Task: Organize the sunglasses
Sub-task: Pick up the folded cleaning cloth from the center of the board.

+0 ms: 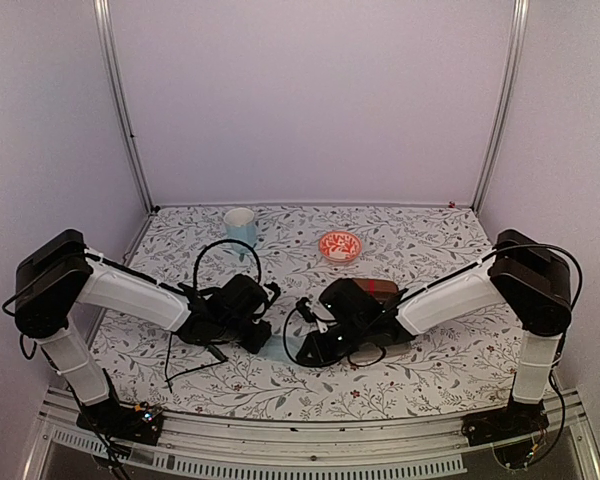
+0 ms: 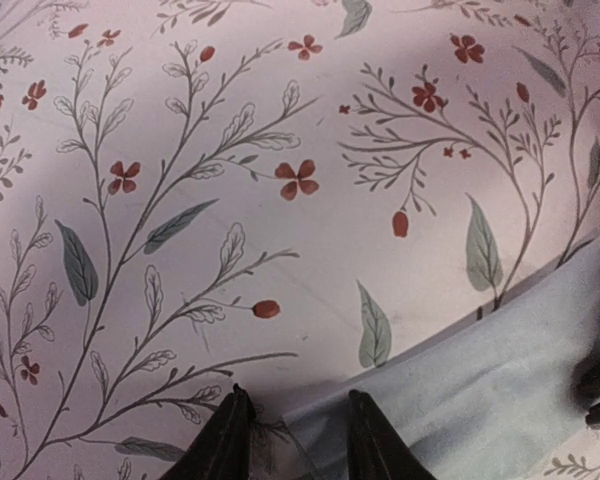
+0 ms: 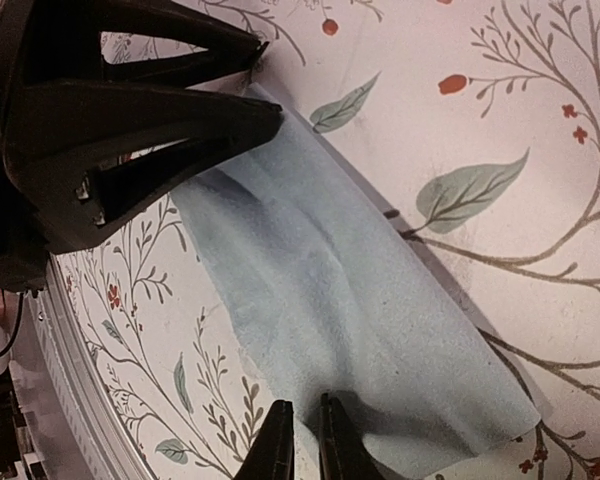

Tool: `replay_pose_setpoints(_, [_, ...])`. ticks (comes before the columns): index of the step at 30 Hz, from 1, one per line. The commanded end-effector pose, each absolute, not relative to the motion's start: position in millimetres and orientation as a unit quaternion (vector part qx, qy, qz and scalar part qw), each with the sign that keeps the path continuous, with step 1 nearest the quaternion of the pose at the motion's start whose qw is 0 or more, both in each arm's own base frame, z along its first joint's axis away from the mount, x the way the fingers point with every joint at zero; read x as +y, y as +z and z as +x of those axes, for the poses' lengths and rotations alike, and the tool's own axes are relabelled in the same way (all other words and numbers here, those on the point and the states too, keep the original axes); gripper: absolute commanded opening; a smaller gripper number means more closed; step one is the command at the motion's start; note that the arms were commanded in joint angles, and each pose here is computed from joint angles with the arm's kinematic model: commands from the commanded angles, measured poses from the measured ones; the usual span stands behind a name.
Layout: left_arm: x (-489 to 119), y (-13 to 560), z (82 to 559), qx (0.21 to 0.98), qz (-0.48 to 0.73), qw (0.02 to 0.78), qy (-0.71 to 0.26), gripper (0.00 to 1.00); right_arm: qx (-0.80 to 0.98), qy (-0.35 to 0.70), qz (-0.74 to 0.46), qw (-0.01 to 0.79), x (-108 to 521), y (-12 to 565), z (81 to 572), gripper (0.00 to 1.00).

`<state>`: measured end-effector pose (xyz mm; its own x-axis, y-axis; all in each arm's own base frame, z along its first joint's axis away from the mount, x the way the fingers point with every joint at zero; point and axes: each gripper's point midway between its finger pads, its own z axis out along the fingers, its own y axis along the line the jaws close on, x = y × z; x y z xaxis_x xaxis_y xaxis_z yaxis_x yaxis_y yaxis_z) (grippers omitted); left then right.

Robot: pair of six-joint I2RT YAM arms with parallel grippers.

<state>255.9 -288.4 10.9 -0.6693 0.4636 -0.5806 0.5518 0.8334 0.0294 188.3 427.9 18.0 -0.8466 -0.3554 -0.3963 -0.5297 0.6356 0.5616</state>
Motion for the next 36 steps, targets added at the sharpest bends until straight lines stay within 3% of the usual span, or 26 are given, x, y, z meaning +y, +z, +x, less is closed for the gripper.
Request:
replay_pose_setpoints(1, [-257.3,-21.9,235.5,0.924,0.296,0.241,-0.021,0.34,0.912,0.322,-0.234,0.099,401.1,1.6,173.2,0.12])
replay_pose_setpoints(8, [-255.5,-22.6,235.0,0.925,0.294,0.239,-0.019,0.34,0.914,0.319,-0.232,0.095,390.4,6.7,165.7,0.12])
replay_pose_setpoints(18, [-263.5,-4.5,238.9,0.921,0.294,0.253,-0.033,0.34,0.886,0.371,-0.24,0.139,425.1,47.9,183.9,0.15])
replay_pose_setpoints(26, [-272.6,29.6,242.1,0.912,0.291,0.281,-0.068,0.36,0.906,0.317,-0.215,0.18,409.6,56.4,204.3,0.25])
replay_pose_setpoints(36, [-287.6,40.2,242.4,0.904,0.298,0.262,-0.159,0.39,0.932,0.247,-0.198,0.179,394.0,41.8,215.4,0.27])
